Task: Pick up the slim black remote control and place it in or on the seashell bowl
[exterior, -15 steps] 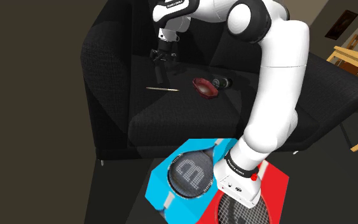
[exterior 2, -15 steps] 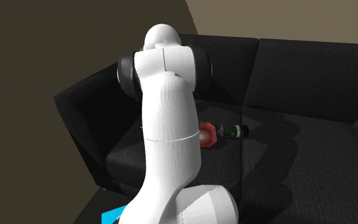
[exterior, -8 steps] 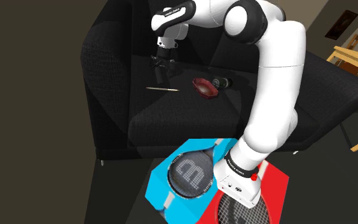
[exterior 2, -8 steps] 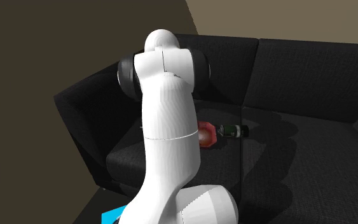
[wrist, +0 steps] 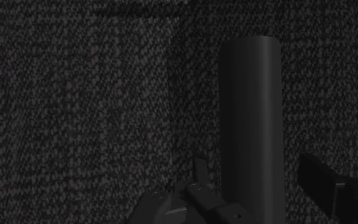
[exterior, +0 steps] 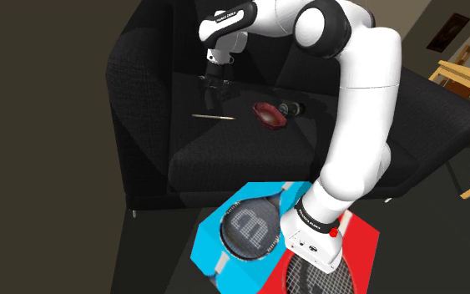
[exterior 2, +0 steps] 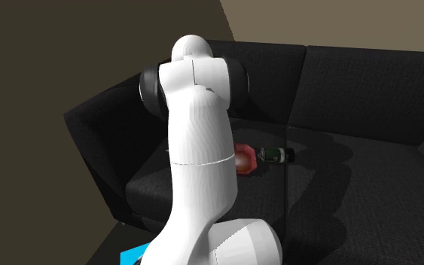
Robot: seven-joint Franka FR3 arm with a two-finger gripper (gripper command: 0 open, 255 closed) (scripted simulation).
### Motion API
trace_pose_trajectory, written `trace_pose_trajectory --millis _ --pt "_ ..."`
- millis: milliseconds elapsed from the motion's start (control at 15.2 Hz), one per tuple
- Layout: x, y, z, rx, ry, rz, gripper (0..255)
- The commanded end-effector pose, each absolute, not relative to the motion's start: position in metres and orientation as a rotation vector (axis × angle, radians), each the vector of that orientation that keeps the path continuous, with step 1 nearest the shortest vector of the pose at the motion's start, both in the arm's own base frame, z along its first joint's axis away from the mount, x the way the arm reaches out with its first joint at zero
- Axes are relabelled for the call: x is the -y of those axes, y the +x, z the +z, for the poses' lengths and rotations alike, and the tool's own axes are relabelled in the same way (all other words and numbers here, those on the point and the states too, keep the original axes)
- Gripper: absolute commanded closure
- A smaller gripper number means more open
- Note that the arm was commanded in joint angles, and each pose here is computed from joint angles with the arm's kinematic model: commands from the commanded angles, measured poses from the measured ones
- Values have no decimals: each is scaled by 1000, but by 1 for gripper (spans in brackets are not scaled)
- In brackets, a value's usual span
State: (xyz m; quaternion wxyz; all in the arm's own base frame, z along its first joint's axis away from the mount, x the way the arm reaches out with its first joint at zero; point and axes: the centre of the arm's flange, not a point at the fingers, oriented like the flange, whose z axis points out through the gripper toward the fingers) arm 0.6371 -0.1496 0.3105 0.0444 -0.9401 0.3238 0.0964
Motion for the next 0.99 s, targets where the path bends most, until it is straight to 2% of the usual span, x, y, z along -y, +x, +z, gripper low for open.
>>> trace_pose_trajectory --millis 0,528,924 --pt "148 637 308 -987 -2871 297 255" --pt "148 637 308 -987 -2871 297 255" --pt "148 637 340 -987 -2871 297 255"
